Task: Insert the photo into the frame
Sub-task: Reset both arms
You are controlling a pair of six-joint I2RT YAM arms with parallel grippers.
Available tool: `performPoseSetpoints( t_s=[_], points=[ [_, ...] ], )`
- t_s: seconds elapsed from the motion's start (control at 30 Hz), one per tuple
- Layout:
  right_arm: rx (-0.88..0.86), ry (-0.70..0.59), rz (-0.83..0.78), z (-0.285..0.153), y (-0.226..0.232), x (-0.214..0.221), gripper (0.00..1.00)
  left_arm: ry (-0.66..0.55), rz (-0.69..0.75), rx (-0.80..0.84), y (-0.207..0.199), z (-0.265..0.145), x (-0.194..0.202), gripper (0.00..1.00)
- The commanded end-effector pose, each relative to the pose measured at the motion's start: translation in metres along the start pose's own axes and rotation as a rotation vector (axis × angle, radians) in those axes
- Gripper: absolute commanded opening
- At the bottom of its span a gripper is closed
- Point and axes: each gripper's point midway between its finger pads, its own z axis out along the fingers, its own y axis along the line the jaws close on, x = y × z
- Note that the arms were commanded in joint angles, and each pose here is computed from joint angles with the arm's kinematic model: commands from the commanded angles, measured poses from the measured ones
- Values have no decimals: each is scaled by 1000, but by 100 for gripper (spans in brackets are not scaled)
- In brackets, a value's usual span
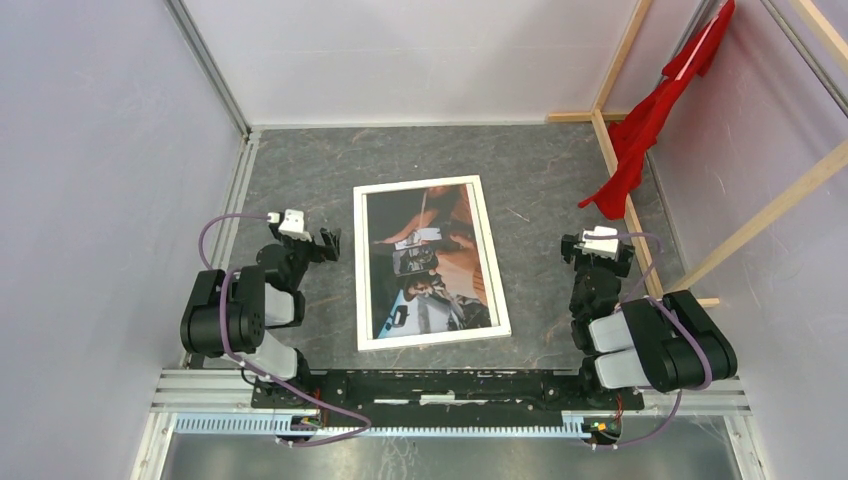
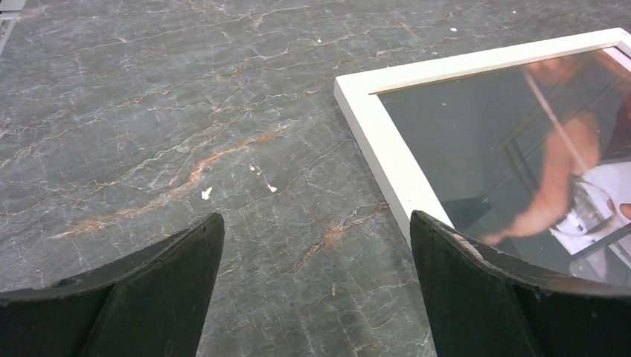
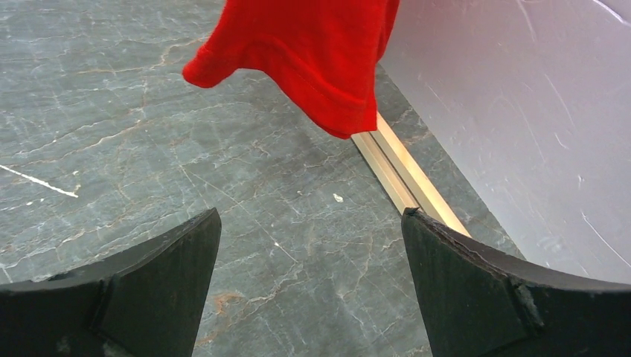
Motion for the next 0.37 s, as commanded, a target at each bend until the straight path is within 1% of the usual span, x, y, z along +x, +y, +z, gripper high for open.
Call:
performPoseSetpoints(
  t_s=[0.0,0.33],
  points=[
    [-48,37,-50,-24,-5,23,98,-37,-14,-19,2,3,-11,100],
    [-48,33,-49,-24,-5,22,98,-20,-3,-29,1,6,-9,100]
  ],
)
